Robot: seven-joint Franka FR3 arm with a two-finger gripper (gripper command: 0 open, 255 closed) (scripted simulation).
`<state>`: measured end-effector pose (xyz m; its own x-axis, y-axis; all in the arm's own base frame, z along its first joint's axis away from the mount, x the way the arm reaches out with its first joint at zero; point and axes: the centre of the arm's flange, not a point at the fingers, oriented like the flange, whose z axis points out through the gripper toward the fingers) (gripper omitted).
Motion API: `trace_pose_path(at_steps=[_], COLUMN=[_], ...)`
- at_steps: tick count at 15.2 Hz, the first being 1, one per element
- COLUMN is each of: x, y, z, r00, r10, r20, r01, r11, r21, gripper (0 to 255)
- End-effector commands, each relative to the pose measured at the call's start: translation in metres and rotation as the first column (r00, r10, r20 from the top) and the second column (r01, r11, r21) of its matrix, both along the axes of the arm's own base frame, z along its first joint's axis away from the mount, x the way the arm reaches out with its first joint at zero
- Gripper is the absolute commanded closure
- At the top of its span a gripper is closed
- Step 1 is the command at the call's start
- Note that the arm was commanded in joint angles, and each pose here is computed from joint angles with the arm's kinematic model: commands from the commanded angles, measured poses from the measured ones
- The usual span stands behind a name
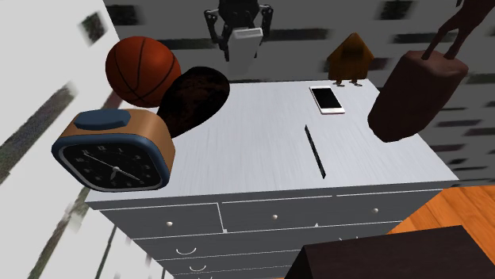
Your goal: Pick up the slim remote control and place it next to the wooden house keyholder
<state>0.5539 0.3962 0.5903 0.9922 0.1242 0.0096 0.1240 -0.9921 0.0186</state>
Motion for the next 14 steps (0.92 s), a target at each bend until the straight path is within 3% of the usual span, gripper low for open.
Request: trace_pose_path(at_steps=[1,14], x=[0.006,0.036], y=[-0.026,-0.195], z=[0.000,0.000], r00=[1.000,1.000], r10=[0.000,0.000], r20=[0.000,0.000], r01=[0.000,0.000], r11=[1.000,1.000], r21=[0.000,0.000], gripper=[255,255])
